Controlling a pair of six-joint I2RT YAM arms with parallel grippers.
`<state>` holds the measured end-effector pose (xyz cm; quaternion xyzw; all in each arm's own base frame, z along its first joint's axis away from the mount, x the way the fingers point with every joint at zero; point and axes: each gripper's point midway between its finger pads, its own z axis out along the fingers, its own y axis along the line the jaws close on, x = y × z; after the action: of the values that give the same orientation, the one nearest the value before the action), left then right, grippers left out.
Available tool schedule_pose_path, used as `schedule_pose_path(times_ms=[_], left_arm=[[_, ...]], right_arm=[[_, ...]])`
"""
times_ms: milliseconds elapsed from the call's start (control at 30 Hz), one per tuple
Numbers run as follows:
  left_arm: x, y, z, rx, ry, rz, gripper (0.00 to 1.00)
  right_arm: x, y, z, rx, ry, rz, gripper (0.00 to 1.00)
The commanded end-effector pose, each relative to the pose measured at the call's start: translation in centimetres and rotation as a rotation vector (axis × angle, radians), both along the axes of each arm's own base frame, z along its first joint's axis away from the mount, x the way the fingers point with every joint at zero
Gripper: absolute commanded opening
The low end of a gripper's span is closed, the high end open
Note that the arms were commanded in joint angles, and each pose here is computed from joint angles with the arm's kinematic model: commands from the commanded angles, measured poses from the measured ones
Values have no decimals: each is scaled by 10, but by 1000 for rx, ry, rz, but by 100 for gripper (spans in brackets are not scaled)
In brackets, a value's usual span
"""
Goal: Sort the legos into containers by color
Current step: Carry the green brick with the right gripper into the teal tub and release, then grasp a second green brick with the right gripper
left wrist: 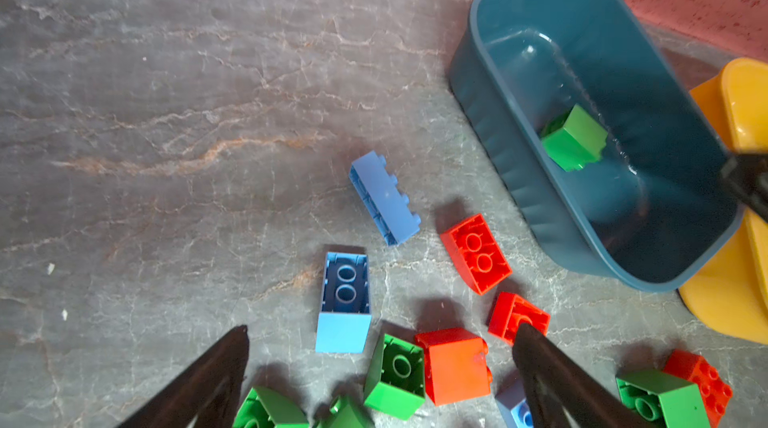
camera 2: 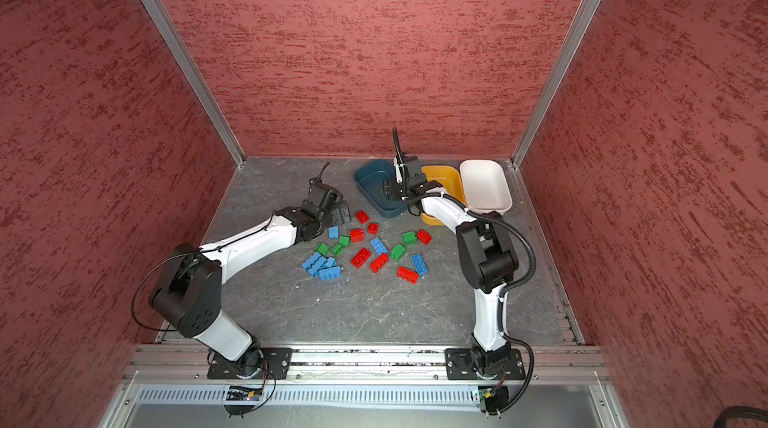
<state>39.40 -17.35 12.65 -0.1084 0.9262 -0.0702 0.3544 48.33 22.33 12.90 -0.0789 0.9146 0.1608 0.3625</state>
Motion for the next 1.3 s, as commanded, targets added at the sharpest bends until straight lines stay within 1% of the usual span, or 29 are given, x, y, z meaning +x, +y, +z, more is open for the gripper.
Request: schedule_pose_path(times_ms=[0,133,200,300,400,500,600,867,933,1133,1267], left_arm=[[0,-6,-6,-21,47,-10,99],[0,-9,-9,-25,73,-16,99],[0,-12,-11,-33,83,-22,99],[1,-15,-14,-45,93,-26,100],[2,-17,-15,-55,102,-26,99],[2,-20,-15,-60,105,-31,99],[0,-19,-15,-54,109,-32,99],[-2,-17,-17,-41,118,-30,99],[-2,-17,-17,-41,118,-30,99],[-1,-19,-17,-46,117,-35,99],[-1,-21,-18,-54,117,-38,99]], right_arm=[[-42,-17,-1,-51,55,5,78],[-89,-32,-27,-106,168,-2,75],[-104,-36,-38,-129,211,-2,74],[-114,-38,-50,-170,243,2,73],[-110,-40,-57,-219,251,-12,72],[-104,-39,-63,-249,259,-17,70],[-99,-38,-70,-272,269,-22,67],[-96,-35,-86,-317,299,-9,63],[-98,-33,-90,-321,312,0,60],[-102,-29,-94,-318,321,5,58],[-103,-30,-96,-324,317,2,52]])
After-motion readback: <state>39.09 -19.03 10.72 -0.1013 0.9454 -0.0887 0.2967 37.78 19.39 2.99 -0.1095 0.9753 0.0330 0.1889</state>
